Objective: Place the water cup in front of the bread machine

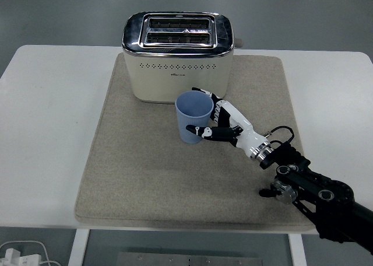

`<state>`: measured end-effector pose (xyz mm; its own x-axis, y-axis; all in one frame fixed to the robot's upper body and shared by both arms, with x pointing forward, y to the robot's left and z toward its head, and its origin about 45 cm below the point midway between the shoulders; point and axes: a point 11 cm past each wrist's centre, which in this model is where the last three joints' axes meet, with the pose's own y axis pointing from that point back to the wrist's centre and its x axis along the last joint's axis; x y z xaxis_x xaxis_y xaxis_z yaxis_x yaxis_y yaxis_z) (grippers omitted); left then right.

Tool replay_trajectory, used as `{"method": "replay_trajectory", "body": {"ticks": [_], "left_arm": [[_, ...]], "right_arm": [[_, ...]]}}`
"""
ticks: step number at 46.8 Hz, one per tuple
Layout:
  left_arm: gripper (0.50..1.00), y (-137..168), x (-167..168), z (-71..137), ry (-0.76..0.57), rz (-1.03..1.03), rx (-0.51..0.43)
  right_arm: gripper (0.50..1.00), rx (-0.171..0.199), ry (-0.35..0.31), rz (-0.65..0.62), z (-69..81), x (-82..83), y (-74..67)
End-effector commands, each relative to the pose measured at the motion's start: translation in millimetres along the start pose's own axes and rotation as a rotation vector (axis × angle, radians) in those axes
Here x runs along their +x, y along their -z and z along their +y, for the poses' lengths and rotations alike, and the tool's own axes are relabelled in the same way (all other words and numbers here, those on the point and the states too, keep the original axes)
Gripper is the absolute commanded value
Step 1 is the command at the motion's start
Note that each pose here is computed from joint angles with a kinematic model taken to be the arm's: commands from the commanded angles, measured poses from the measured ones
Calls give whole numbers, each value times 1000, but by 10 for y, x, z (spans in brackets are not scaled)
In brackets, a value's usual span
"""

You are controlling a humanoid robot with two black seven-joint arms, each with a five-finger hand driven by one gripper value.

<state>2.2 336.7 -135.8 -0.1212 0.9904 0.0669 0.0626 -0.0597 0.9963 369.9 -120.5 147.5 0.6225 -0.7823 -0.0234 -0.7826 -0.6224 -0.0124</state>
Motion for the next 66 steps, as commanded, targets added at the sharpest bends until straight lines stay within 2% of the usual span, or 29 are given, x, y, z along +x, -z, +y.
{"method": "replay_trajectory", "body": {"ticks": [1,28,39,52,66], "left_arm": [[1000,0,0,0,0,0,0],[1000,0,0,0,0,0,0],[1000,0,0,0,0,0,0],[1000,0,0,0,0,0,0],[1000,0,0,0,0,0,0]], "right_arm": [[928,-9,-3,-4,51,28,-40],[928,-19,-25,8,157,169,-62],[928,-31,-44,25,236,290,-73],[928,-21,-60,22,275,396,-22],[928,-39,-75,44,382,552,-26]]}}
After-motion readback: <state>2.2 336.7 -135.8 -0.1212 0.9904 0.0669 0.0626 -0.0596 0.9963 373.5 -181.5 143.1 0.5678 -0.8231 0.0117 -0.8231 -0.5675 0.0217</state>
